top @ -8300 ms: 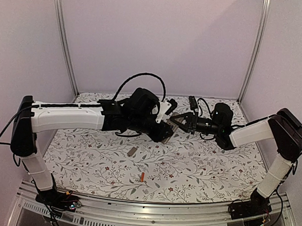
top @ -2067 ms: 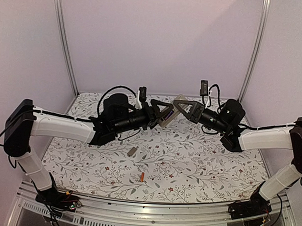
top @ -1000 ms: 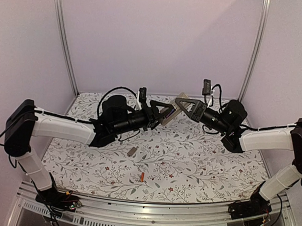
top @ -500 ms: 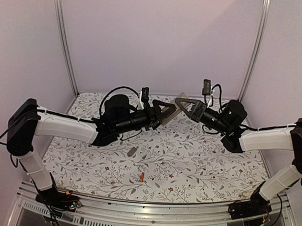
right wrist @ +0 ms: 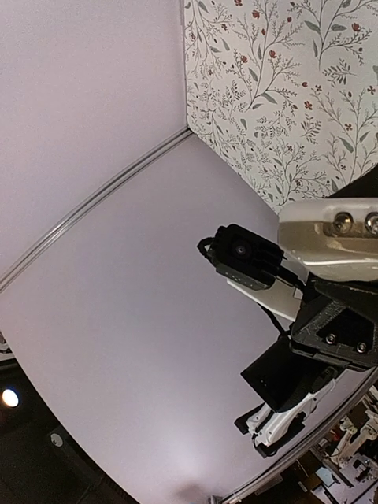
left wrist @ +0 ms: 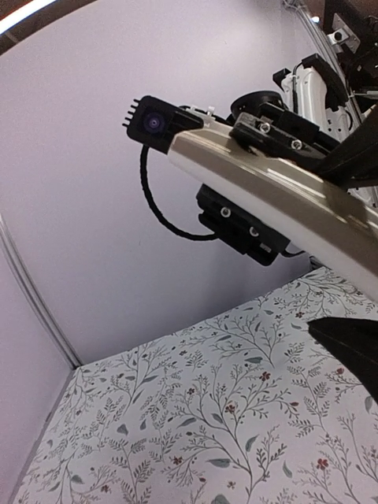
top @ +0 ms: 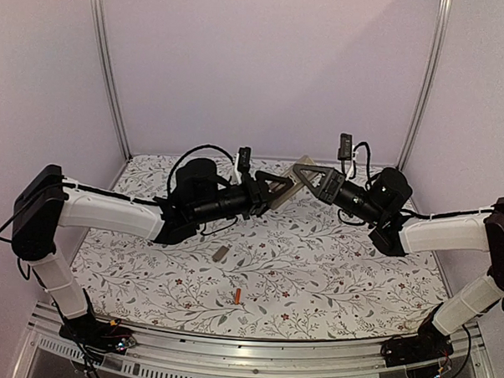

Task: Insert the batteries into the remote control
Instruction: Load the battery into the battery compartment, then pick up the battery from the center of the board.

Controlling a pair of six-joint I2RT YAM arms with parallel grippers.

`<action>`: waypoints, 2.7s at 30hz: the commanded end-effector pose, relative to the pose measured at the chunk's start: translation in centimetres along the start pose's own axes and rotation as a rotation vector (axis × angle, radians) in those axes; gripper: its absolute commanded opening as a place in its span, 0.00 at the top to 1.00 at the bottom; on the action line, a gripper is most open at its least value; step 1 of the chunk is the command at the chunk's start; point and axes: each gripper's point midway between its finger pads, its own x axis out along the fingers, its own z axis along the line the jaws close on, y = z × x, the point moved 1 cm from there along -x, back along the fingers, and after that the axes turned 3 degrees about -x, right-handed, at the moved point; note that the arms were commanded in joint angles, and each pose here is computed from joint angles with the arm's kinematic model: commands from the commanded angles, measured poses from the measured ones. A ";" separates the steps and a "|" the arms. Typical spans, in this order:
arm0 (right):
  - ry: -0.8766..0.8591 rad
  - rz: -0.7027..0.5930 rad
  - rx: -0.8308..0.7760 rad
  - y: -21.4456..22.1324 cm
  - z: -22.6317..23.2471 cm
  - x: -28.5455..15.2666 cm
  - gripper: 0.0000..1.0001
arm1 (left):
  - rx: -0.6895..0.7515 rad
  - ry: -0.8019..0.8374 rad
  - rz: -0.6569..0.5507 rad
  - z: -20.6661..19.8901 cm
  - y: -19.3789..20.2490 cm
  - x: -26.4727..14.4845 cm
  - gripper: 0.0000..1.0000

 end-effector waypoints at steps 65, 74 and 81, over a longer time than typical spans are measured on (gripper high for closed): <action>0.041 0.329 0.170 4.8 -4.1 -8.2 1.00 | 1.589 -0.188 1.267 14.0 12.3 -14.1 0.17; -0.010 0.372 0.200 5.8 -3.6 -8.5 1.00 | 1.607 -0.179 1.309 15.5 13.4 -13.3 0.21; -0.012 0.382 0.221 6.2 -3.7 -8.5 1.00 | 1.681 -0.180 1.352 16.8 13.3 -12.9 0.24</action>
